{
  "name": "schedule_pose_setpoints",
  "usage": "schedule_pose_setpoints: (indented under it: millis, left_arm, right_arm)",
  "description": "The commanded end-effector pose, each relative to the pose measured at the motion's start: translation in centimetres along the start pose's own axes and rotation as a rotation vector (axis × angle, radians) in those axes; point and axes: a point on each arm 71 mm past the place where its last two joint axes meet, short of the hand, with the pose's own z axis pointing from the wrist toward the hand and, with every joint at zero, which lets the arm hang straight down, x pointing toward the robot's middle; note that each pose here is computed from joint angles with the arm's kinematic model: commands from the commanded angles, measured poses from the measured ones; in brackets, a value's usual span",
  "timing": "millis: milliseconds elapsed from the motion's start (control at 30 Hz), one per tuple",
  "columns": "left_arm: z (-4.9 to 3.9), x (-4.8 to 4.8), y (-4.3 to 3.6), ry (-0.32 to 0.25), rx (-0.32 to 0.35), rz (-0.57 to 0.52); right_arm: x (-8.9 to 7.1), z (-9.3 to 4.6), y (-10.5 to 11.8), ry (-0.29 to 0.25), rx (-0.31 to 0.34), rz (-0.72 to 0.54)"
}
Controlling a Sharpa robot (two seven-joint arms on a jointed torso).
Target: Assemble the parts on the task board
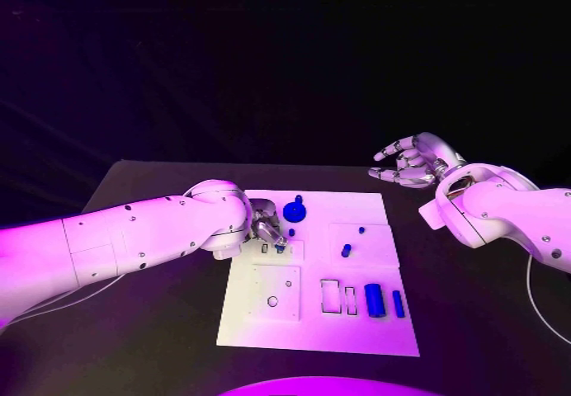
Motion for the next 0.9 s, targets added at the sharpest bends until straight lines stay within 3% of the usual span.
schedule_pose_setpoints:
  millis: [33, 900]
  left_arm:
    - [0.06, 0.26, -0.14, 0.023, 0.001, 0.039]
    - [0.05, 0.58, 0.22, 0.051, -0.013, 0.079]
  right_arm:
    - [0.18, -0.01, 0.13, 0.018, -0.014, -0.003]
    - [0.16, 0.0, 0.05, 0.019, -0.015, -0.004]
